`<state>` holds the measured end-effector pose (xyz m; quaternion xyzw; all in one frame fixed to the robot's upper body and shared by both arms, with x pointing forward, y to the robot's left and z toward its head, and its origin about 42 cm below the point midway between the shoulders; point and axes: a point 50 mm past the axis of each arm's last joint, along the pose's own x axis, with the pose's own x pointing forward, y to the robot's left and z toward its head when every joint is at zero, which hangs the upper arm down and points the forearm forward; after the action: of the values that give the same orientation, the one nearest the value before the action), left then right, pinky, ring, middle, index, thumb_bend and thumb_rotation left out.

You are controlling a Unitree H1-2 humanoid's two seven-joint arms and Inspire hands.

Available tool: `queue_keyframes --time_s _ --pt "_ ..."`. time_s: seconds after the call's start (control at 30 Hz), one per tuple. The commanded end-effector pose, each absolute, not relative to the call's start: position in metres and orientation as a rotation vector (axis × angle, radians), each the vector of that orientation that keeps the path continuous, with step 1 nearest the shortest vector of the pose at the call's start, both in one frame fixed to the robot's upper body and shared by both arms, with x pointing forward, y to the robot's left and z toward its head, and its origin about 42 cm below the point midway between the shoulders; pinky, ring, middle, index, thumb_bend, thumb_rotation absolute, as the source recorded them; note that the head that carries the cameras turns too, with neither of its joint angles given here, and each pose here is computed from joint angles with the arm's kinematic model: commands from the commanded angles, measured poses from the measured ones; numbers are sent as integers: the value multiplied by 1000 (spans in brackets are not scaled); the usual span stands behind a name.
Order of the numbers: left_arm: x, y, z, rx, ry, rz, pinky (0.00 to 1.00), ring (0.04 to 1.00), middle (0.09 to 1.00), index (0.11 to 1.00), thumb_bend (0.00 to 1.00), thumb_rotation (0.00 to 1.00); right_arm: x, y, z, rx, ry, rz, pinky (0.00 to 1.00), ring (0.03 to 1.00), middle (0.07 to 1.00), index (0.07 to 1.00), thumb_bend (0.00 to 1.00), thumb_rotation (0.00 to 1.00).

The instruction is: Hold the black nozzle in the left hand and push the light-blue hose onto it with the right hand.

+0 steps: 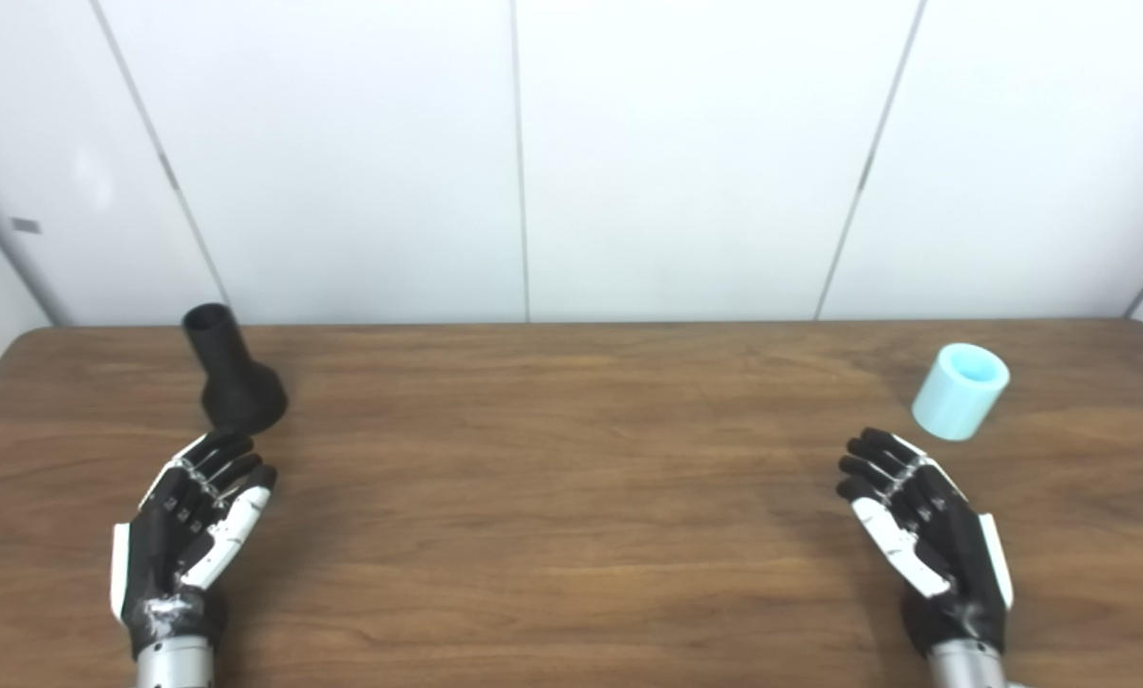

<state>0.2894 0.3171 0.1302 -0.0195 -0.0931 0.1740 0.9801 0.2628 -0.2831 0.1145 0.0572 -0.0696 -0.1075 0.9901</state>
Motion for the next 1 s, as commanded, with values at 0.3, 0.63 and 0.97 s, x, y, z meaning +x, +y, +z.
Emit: queue_keyframes --time_s 0.3,0.63,0.97 --pt "310 307 159 50 -216 430 712 787 798 785 787 154 266 -321 119 117 -165 -244 675 743 745 720 265 183" --pt "339 298 164 82 -190 460 826 856 849 852 852 187 271 -342 119 131 -125 -272 540 644 656 624 449 418" --pt "357 305 163 211 -174 513 813 869 878 870 931 268 273 -352 115 133 -113 -274 486 597 613 570 538 441"
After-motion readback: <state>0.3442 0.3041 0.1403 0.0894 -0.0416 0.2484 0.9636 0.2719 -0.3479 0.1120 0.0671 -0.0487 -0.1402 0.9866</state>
